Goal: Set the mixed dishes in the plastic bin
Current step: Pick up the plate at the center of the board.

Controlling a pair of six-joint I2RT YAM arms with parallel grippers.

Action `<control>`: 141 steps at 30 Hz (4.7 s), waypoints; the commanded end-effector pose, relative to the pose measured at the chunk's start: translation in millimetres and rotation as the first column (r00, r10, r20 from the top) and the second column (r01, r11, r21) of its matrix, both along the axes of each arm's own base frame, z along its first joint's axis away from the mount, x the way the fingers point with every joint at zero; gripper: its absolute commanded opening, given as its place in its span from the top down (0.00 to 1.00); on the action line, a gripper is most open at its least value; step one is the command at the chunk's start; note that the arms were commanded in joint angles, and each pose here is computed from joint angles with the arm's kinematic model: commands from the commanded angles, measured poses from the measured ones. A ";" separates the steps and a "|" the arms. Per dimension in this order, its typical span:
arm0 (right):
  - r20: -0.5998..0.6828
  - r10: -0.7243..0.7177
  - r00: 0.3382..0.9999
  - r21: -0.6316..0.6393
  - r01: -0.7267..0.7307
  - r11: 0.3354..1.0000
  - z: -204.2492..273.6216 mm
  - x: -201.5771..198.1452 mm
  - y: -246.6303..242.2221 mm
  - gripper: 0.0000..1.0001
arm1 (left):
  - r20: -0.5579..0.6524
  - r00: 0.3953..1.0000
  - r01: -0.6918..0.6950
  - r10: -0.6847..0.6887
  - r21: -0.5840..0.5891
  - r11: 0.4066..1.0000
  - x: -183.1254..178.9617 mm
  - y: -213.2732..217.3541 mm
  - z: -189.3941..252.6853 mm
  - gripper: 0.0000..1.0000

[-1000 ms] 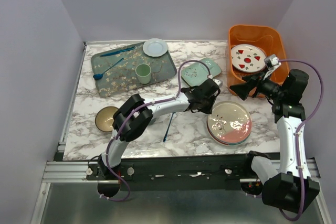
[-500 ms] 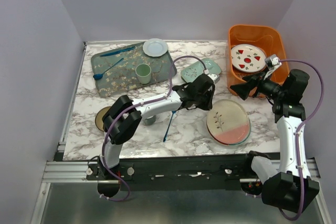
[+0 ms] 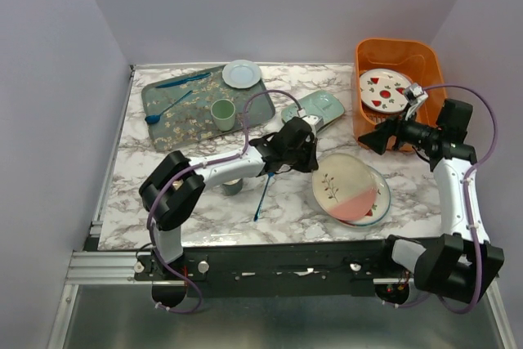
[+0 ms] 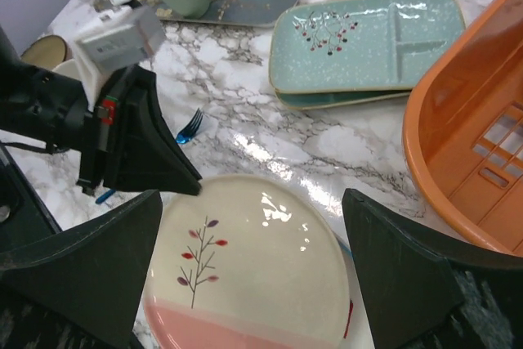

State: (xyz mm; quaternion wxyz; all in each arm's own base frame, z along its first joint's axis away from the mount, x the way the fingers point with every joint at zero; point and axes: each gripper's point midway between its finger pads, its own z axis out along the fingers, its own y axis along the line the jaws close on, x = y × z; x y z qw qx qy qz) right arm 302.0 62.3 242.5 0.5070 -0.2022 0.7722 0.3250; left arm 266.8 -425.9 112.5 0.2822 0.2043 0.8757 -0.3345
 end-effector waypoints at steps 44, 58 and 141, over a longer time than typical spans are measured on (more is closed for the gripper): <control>-0.067 0.581 0.811 -0.821 -0.376 0.429 -149.2 -114.4 110.0 0.06 | -0.191 0.977 -0.144 0.091 -0.285 0.948 16.3 -3.0 23.4 1.00; -0.118 0.586 0.802 -0.879 -0.359 0.314 -168.5 -124.1 113.6 0.17 | -0.209 0.973 -0.164 0.103 -0.301 0.939 17.7 -2.6 27.4 1.00; -0.004 0.585 0.811 -0.684 -0.429 0.590 -118.1 -138.8 127.5 1.00 | -0.449 0.891 -0.290 0.065 -0.452 0.843 -16.0 -1.8 -10.2 0.34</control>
